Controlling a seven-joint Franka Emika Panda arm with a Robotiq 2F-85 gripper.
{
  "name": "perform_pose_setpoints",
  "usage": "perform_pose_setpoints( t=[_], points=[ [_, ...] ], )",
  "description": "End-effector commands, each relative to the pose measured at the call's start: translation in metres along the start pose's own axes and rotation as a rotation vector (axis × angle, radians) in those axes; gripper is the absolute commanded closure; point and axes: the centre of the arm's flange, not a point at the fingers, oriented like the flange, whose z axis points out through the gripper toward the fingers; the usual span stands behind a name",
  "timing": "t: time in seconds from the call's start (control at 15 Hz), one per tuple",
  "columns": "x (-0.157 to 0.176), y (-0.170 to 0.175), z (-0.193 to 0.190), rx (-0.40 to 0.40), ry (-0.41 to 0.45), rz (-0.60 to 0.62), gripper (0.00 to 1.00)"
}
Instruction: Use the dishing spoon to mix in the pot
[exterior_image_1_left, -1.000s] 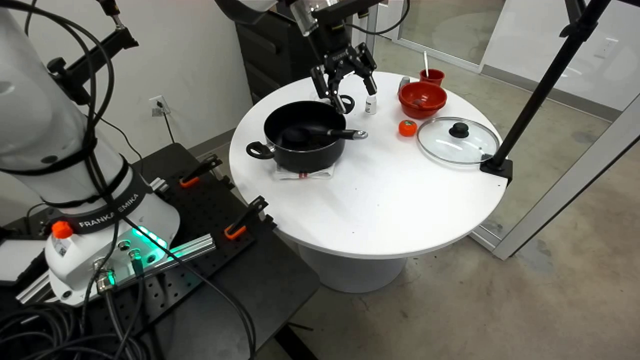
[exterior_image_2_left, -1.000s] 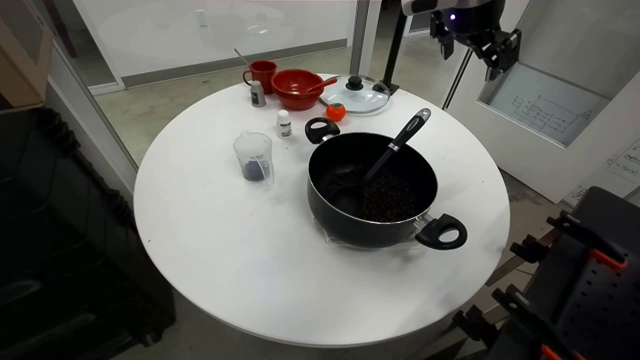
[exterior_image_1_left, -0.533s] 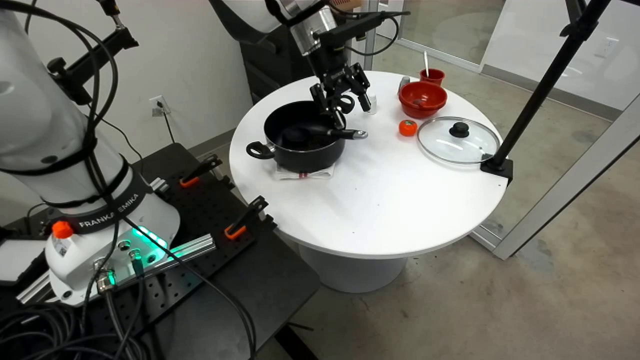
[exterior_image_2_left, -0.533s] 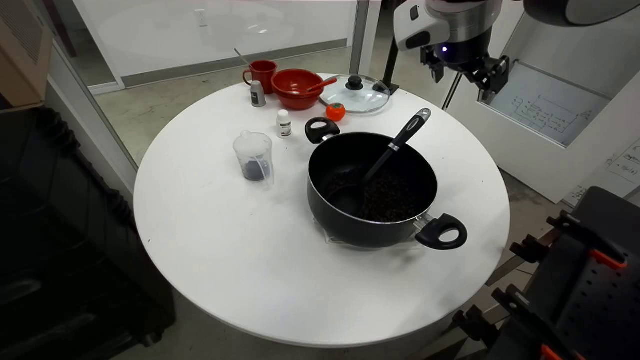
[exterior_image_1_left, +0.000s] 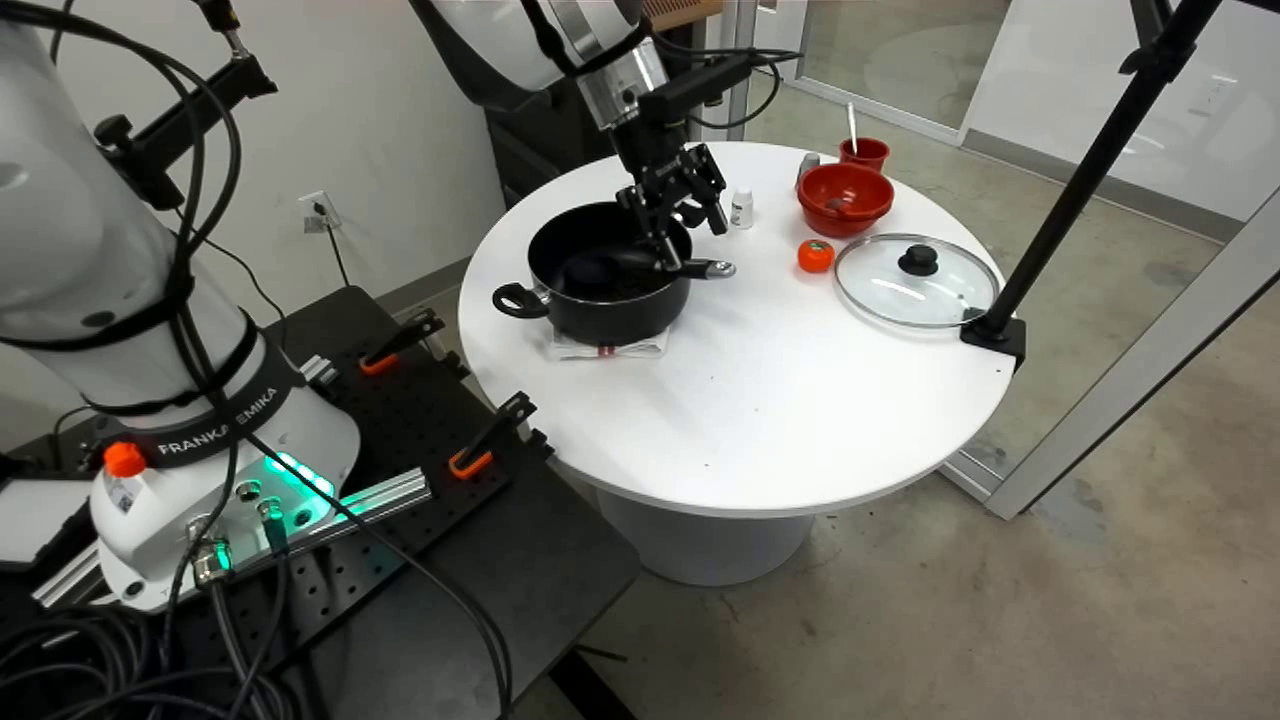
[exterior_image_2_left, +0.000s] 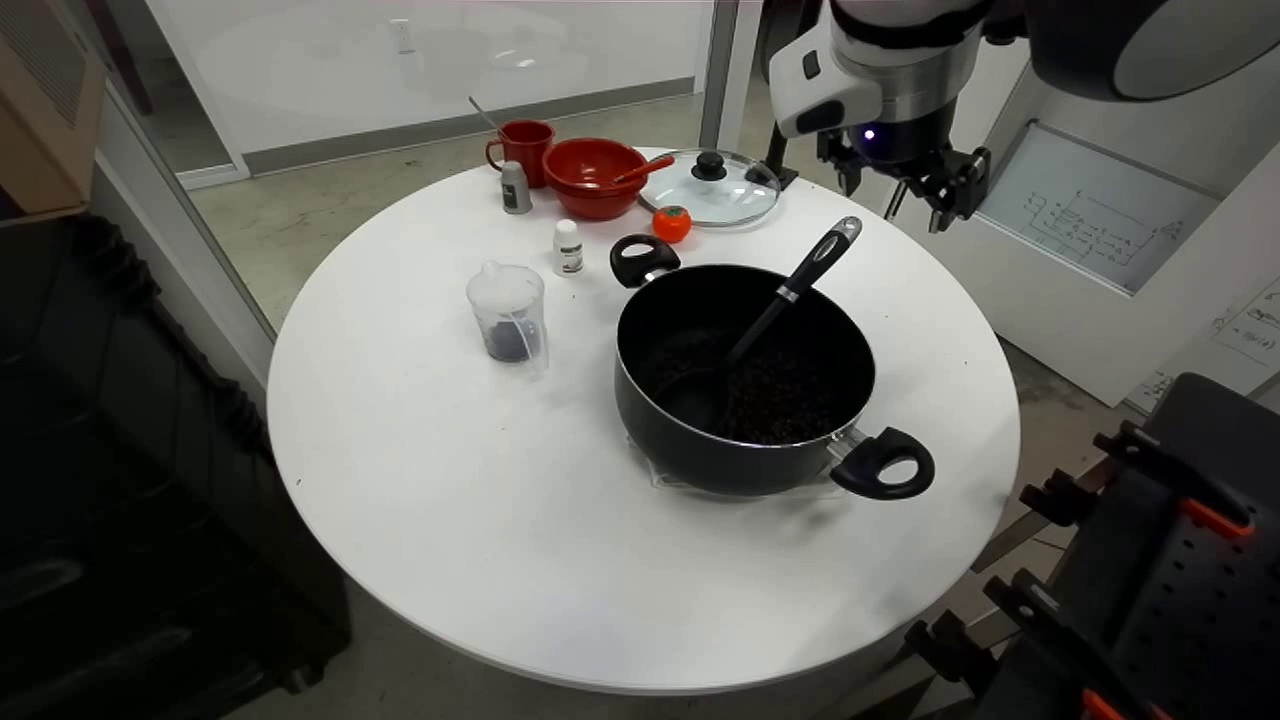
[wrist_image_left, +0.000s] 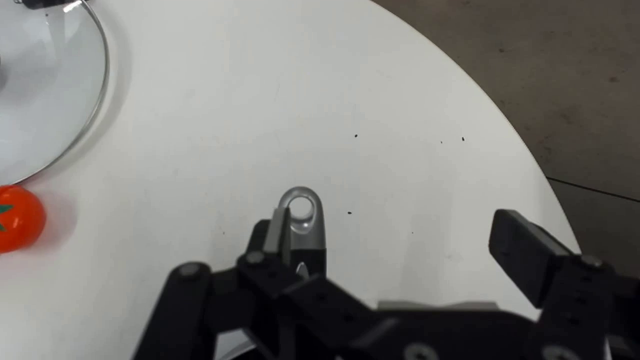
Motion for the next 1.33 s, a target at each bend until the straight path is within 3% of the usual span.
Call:
perform_pose_setpoints(
  t=[0.0, 0.4, 0.8, 1.27],
  points=[
    [0.004, 0.005, 0.010, -0.008, 0.018, -0.049, 0.00],
    [0.018, 0.010, 0.020, -0.003, 0.037, -0.090, 0.00],
    [0.029, 0.041, 0.004, -0.035, 0.113, -0.078, 0.00],
    [0.006, 0.074, 0.020, 0.030, 0.161, -0.012, 0.00]
  ],
)
